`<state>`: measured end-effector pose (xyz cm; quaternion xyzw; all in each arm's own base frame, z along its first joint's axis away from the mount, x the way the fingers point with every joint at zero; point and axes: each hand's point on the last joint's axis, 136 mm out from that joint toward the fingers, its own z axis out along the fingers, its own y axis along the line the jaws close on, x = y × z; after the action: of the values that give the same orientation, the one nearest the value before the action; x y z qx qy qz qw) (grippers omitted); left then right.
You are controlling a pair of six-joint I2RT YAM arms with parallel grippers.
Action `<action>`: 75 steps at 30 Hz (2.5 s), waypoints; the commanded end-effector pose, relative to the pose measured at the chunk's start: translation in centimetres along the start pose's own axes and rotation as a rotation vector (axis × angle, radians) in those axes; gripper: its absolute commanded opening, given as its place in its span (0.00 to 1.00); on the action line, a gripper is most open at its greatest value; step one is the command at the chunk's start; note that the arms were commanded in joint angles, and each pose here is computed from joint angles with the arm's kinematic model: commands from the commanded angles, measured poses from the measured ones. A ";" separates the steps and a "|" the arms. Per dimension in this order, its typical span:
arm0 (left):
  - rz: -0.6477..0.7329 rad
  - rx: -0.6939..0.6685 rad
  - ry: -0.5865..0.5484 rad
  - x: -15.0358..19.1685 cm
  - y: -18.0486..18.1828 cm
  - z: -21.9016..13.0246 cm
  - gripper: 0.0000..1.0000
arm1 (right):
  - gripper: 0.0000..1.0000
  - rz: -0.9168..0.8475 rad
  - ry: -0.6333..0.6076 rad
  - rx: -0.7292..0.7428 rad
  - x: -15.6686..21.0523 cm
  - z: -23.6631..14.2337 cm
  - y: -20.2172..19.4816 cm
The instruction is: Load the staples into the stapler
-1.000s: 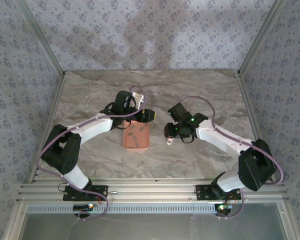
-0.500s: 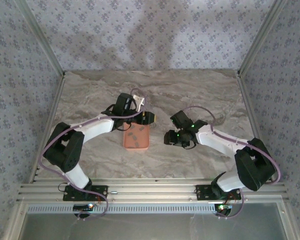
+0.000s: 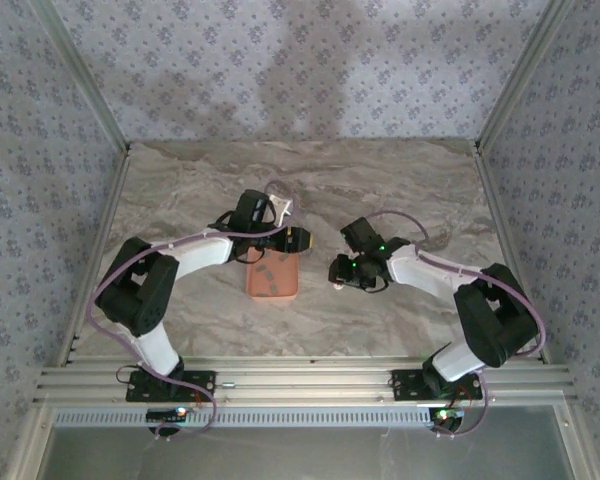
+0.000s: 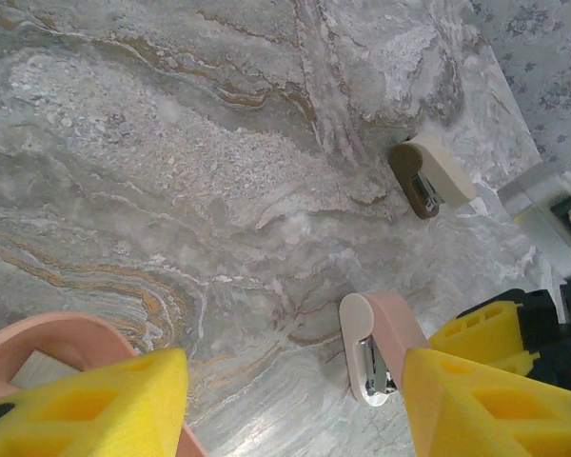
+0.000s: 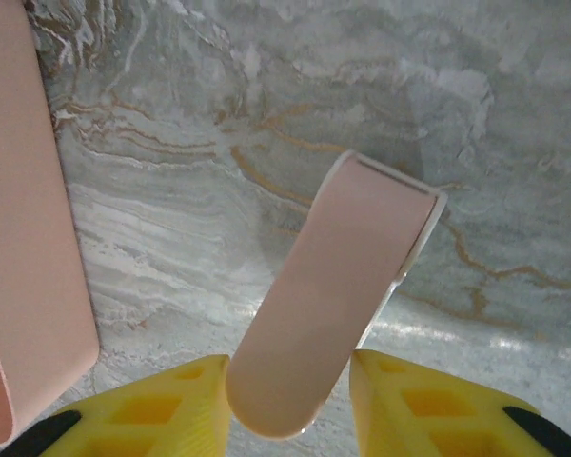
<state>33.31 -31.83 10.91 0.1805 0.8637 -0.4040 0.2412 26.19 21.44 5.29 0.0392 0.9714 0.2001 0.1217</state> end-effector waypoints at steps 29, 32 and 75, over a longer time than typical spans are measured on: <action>0.307 0.203 0.132 1.2 -4.6 2.0 0.62 | 0.13 0.136 0.079 -0.225 0.0 -5.6 -1.2; 0.328 0.243 0.155 2.1 -5.6 2.1 0.62 | 0.13 0.135 0.099 -0.221 0.2 -6.2 -1.2; 0.308 0.278 0.278 9.7 -7.8 7.2 0.54 | 0.12 0.142 0.180 -0.282 1.9 -10.3 0.9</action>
<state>22.91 -41.06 6.47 0.3915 0.7871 -0.4553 0.1412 22.31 18.12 12.81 0.0850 0.9419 0.3233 0.0314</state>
